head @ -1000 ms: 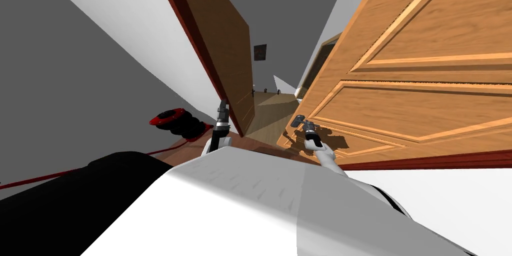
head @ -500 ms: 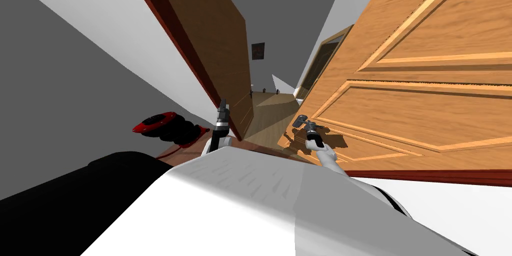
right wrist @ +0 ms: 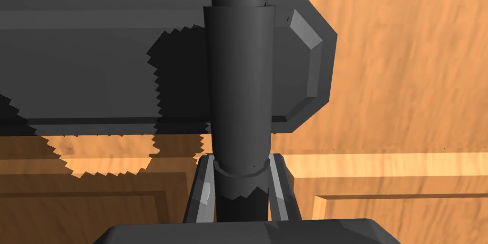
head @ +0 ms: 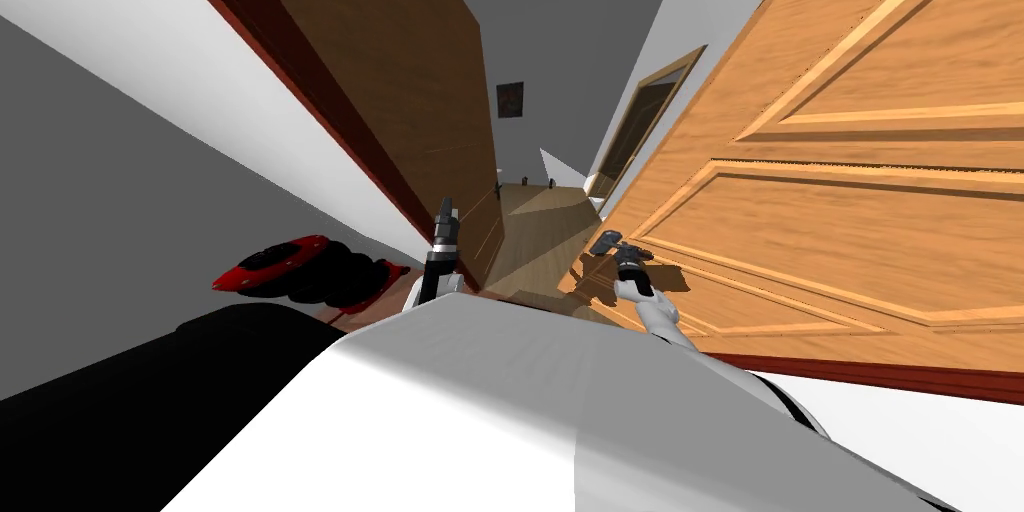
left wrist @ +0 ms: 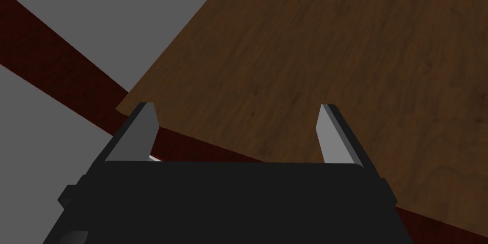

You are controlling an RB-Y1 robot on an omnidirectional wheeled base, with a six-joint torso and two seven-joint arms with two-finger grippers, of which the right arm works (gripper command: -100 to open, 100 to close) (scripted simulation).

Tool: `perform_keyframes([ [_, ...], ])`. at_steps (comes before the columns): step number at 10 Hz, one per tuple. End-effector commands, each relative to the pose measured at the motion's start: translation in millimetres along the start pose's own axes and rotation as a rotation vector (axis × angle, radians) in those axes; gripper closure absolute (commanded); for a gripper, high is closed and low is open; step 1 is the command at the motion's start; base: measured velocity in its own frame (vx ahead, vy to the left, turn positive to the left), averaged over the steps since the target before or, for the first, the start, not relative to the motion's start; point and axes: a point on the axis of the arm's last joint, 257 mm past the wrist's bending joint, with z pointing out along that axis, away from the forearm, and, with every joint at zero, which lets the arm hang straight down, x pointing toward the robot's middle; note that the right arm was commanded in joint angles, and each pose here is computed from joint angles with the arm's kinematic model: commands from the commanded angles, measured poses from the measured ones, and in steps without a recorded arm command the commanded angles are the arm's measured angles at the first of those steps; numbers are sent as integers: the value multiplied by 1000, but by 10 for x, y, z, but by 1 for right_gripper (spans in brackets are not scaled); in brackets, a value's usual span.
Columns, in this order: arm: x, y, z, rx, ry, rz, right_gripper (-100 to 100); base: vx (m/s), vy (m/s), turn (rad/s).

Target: Push the door open

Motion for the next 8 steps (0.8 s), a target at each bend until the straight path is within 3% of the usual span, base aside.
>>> perform_keyframes([
  [1, -172, 37, -13, -7, -32, -6, 100, 192, 36, -92],
  [8, -490, 39, -53, -6, -105, -5, 100, 149, 43, -74],
])
